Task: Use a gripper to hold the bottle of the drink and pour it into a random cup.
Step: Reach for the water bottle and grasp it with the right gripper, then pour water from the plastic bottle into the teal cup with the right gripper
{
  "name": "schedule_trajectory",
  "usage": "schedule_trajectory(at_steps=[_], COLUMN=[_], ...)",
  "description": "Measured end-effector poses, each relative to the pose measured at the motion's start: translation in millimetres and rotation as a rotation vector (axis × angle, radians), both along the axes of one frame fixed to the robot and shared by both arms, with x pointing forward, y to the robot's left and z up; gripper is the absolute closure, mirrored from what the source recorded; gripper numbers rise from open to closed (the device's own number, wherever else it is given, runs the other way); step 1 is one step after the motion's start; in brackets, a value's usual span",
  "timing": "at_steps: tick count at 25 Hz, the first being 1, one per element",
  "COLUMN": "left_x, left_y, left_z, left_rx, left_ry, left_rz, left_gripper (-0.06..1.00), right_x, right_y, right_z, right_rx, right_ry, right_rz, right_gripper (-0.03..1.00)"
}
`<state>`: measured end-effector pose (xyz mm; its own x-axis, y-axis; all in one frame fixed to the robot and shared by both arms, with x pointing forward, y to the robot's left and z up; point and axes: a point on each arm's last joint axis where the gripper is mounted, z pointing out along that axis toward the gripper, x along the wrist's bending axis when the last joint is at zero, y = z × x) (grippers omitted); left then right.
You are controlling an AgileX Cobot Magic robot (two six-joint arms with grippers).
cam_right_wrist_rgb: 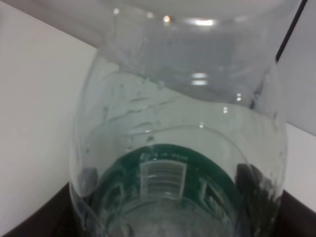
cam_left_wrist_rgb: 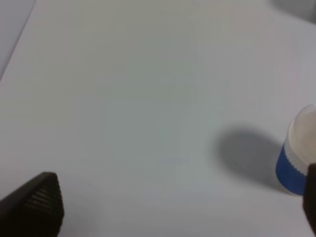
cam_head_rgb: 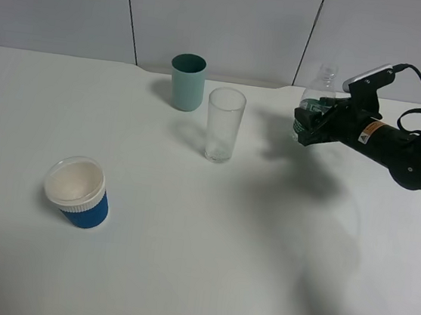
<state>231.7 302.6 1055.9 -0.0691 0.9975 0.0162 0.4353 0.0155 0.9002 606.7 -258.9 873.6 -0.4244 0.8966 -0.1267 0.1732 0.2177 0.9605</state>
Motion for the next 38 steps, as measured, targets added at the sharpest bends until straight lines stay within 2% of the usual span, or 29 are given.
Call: schedule_trajectory(at_steps=[9, 15, 23, 32, 38], left_x=[0.0, 0.0, 0.0, 0.0, 0.0], left_y=[-0.1, -0.1, -0.1, -0.1, -0.1], left_z=[0.0, 0.0, 0.0, 0.0, 0.0], left_rx=[-0.001, -0.001, -0.001, 0.004, -0.001], left_ry=[0.0, 0.0, 0.0, 0.0, 0.0], left_rz=[-0.001, -0.001, -0.001, -0.003, -0.001], left_gripper=[-0.04, -0.04, -0.04, -0.04, -0.04], right_x=[0.2, -0.1, -6.0, -11.7, -5.2], right_y=[-0.1, -0.2, 6.2, 44.4, 76.9], right_z=[3.6, 29.3, 56.7, 92.7, 143.8], right_rx=[0.0, -0.004, -0.049, -0.149, -0.147], right_ry=[-0.007, -0.035, 0.026, 0.108, 0.068], right_rz=[-0.001, -0.014, -0.048, -0.008, 0.015], right_gripper=[0.41, 0.41, 0.41, 0.41, 0.41])
